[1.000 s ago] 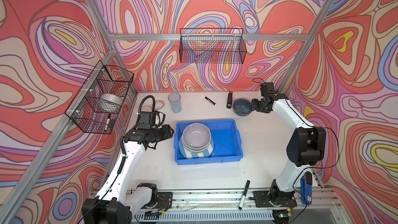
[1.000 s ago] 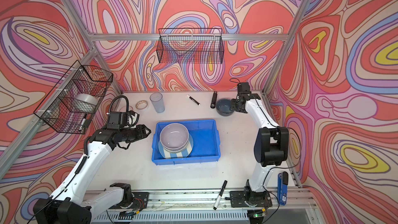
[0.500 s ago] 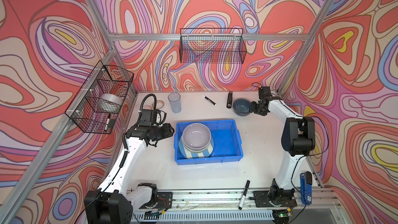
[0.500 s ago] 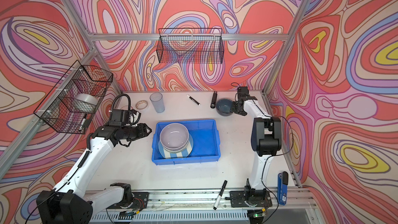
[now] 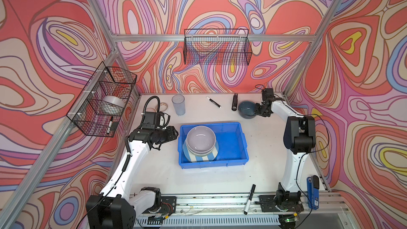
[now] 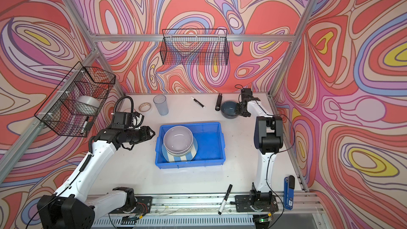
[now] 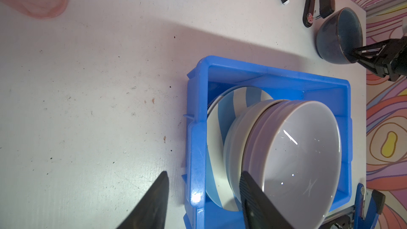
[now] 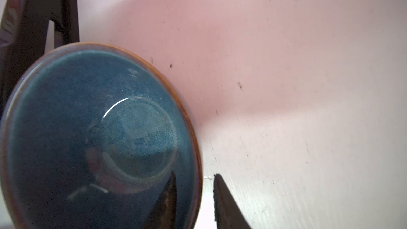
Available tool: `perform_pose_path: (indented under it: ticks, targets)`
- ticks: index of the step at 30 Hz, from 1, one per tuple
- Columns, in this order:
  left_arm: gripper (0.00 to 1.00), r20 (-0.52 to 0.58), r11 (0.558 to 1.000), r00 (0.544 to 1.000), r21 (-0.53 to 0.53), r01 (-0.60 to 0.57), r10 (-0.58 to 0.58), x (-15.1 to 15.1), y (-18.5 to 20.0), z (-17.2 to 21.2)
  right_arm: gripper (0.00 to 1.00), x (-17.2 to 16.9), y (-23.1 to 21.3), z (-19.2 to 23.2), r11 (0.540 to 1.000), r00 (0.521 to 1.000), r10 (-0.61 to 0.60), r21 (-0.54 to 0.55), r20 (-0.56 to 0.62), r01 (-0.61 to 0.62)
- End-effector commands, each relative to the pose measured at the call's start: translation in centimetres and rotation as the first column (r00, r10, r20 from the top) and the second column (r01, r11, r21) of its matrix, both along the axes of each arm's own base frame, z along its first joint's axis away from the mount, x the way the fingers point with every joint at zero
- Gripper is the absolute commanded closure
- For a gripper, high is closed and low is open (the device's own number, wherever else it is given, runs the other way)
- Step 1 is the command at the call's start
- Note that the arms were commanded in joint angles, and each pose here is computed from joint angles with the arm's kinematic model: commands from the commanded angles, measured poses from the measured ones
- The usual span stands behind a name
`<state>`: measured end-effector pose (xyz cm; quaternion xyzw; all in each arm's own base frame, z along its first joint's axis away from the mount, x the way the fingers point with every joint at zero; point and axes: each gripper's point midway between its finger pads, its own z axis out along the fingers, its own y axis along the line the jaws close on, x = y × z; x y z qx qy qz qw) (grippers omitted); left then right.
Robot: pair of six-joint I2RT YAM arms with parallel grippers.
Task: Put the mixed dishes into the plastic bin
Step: 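Pinch the dark teal bowl's rim with the right gripper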
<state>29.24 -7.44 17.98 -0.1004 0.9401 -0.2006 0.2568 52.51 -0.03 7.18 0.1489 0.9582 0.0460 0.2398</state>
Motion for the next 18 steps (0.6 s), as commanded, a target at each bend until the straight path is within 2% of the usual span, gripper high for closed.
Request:
perform_pose_path:
  ticks: [1, 12, 18]
  targets:
    - [0.45, 0.038, 1.000, 0.999, 0.017, 0.002, -0.003, 0.1, 0.4, 1.1, 0.73, 0.3, -0.3, -0.8, 1.000, 0.999, 0.006, -0.001, -0.033, -0.006]
    - [0.45, 0.041, 1.000, 0.999, 0.026, -0.004, 0.003, -0.1, 0.6, 1.1, 0.90, 0.6, -0.2, -2.1, 1.000, 0.998, 0.013, 0.019, -0.062, -0.012]
    - [0.45, 0.046, 1.000, 0.999, 0.030, -0.004, 0.003, -0.2, 0.7, 1.2, 0.99, 0.1, -0.2, -0.5, 1.000, 0.999, 0.012, 0.018, -0.038, -0.011]
